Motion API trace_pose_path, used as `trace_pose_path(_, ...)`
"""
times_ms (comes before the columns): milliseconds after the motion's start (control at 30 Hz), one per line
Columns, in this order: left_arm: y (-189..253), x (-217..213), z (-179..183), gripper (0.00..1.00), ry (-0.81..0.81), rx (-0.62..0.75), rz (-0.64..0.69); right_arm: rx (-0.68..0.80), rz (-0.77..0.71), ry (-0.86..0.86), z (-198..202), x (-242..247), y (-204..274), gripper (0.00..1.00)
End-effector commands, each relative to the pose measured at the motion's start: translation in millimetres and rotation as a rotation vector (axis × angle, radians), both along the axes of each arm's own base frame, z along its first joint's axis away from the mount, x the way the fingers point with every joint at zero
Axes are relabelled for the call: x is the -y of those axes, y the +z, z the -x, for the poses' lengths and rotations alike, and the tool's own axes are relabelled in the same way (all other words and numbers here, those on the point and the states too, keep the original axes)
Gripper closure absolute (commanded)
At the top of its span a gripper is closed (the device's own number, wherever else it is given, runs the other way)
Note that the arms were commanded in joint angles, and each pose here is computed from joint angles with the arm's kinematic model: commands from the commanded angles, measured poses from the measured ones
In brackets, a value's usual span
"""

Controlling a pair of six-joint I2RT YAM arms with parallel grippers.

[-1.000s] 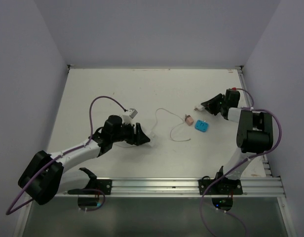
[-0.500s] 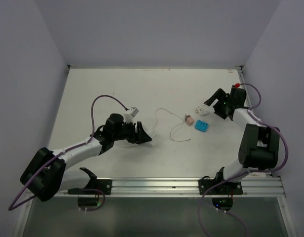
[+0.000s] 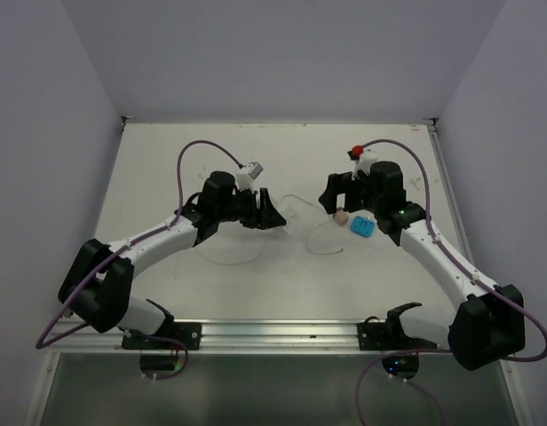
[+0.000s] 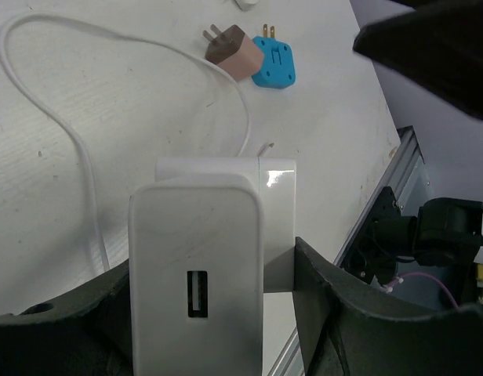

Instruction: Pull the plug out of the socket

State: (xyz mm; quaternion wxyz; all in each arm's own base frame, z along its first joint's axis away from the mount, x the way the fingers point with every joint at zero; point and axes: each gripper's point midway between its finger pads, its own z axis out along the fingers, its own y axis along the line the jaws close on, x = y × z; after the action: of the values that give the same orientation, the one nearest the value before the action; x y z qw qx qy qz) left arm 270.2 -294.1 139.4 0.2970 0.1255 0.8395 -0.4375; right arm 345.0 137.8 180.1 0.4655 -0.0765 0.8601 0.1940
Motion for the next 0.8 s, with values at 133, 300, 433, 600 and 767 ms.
trace_pose_path(133,46.2,7.3,-22.9,1.0,-0.036,0.056,0.033,0.094,0.056,0.395,54.2,-64.3,7.2,0.01)
trace_pose_path(300,48.6,5.5,-20.5,1.0,-0.043,0.018,0.009,0.157,0.068,0.537,80.4,-90.1,13.5,0.01)
trace_pose_path(433,51.0,7.9,-18.7,1.0,-0.056,-0.006,0.016,0.171,0.078,0.583,83.1,-100.7,17.3,0.01)
trace_pose_path(600,61.0,9.4,-16.4,1.0,-0.055,-0.007,0.044,0.184,0.11,0.607,81.6,-116.8,17.4,0.01)
trace_pose_path(767,66.4,10.7,-13.5,1.0,-0.056,-0.017,0.069,0.187,0.127,0.609,77.3,-130.5,15.3,0.01)
